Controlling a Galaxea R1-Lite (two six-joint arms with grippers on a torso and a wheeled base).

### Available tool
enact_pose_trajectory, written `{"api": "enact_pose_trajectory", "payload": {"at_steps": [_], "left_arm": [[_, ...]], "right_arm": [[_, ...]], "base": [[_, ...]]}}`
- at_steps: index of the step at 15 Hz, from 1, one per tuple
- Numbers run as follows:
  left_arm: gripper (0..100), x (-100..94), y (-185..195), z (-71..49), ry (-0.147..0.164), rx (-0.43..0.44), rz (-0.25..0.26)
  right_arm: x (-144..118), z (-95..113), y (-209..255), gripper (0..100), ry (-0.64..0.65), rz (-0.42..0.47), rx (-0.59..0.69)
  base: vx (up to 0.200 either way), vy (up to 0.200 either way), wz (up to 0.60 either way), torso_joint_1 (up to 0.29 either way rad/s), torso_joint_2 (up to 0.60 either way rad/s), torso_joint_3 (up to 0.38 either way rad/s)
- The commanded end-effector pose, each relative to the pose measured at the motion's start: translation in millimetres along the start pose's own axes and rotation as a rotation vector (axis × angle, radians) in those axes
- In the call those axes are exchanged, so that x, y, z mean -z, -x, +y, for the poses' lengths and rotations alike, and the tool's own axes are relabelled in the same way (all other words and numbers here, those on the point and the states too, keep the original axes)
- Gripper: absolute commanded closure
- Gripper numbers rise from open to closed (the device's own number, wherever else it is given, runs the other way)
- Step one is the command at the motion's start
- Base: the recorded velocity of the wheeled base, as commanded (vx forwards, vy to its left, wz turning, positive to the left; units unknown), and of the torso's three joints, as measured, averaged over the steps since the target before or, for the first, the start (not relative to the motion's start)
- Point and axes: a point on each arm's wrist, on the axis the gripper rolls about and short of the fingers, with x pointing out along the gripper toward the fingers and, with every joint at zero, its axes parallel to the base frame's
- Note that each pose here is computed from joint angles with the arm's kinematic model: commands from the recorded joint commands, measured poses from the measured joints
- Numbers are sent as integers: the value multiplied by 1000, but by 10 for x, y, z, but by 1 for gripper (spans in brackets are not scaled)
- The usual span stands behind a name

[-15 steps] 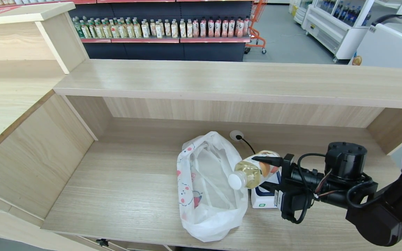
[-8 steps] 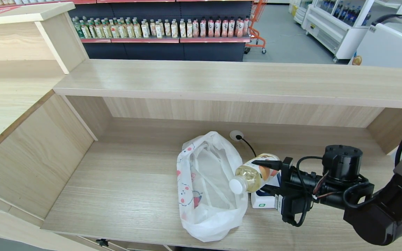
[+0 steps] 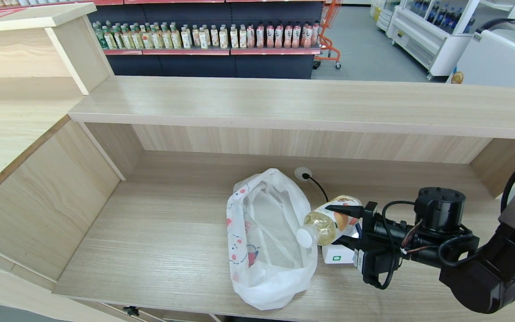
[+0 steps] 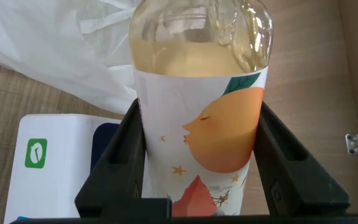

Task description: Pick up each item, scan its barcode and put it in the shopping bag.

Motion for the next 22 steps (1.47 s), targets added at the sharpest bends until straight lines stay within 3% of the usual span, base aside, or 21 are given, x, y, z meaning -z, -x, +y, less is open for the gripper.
{"api": "enact_pose_trajectory", "payload": {"at_steps": [1, 22], "left_arm": [[0, 0, 0, 0, 0, 0, -1], [0, 0, 0, 0, -1, 0, -1]], "right_arm": [[4, 25, -9, 100, -6, -2, -7], [-36, -31, 12, 100, -1, -6, 8]], "base": [[0, 0, 0, 0, 0, 0], [0, 0, 0, 0, 0, 0]]}}
